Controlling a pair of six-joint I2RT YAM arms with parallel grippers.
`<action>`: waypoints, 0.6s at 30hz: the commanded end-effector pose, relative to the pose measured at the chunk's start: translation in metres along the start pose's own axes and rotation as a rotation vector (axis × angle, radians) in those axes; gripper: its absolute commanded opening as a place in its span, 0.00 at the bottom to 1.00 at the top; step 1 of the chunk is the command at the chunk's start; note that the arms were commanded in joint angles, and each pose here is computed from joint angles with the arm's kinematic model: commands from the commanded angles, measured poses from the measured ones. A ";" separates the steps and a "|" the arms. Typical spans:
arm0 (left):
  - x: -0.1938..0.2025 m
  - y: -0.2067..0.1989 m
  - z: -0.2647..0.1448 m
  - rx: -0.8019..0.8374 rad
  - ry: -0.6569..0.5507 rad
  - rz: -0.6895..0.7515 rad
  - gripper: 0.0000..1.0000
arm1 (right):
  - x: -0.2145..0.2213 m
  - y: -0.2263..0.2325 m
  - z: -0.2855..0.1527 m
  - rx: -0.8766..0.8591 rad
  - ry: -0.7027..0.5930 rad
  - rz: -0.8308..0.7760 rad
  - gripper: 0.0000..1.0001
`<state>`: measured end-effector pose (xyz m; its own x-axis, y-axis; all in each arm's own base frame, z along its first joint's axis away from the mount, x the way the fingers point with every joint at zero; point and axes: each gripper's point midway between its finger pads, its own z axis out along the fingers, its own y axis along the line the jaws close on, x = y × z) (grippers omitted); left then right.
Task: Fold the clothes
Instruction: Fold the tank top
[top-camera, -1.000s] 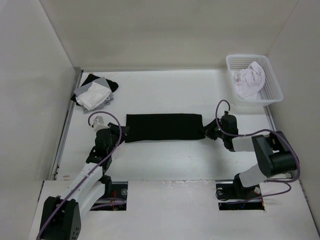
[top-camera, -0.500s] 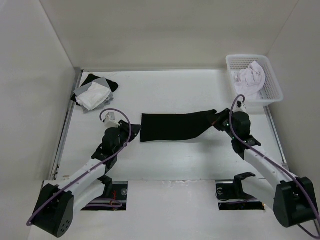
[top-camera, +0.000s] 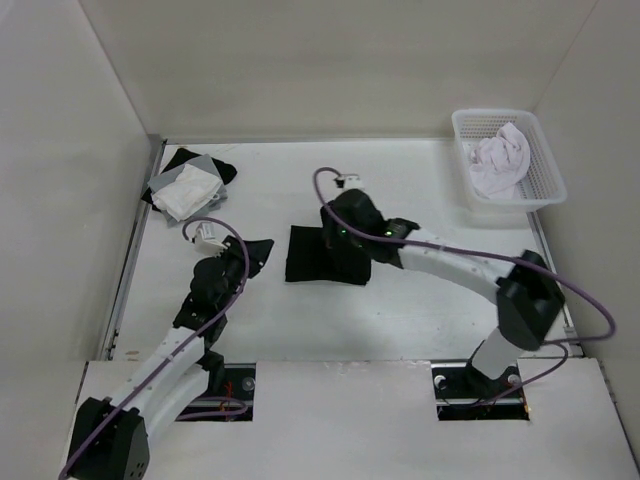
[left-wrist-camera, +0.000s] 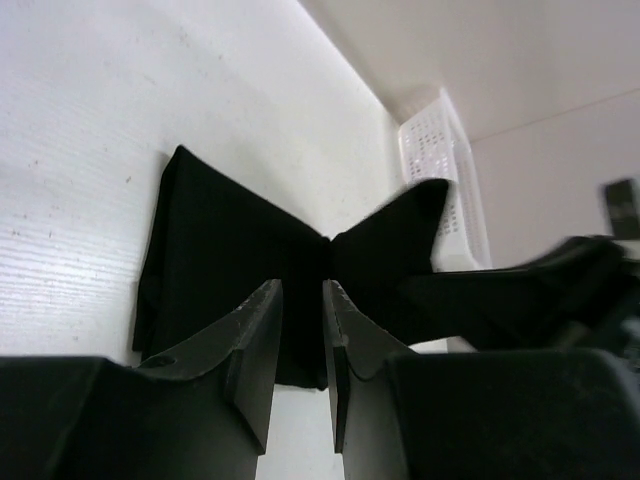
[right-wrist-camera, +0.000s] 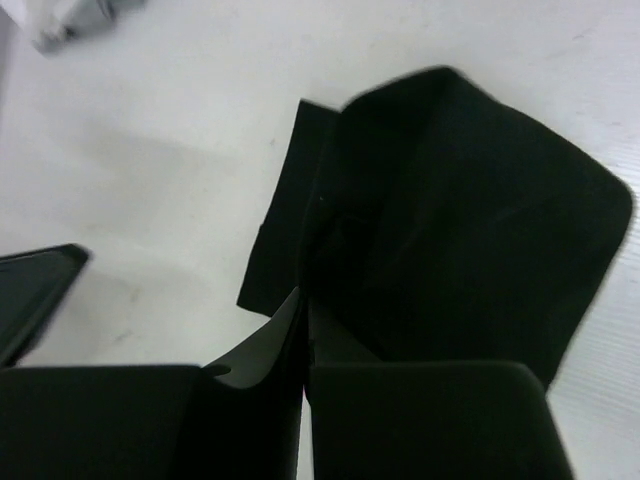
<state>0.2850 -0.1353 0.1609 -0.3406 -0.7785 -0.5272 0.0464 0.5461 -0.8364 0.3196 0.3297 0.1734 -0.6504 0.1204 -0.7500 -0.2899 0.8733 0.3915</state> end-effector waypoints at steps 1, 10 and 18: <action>-0.013 -0.012 -0.007 0.062 -0.029 -0.018 0.21 | 0.021 0.015 0.027 0.081 0.091 -0.117 0.06; -0.040 -0.006 -0.008 0.038 -0.080 -0.039 0.22 | 0.000 0.094 0.018 -0.093 0.008 -0.055 0.38; 0.006 -0.027 0.029 0.072 0.052 -0.010 0.22 | 0.011 0.008 0.019 -0.075 -0.012 0.122 0.06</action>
<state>0.2933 -0.1394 0.1332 -0.4186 -0.7649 -0.4896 -0.0253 0.5488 -0.8356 0.3136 0.3489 0.1718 -0.6679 0.1584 -0.7272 -0.2862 0.8473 0.4474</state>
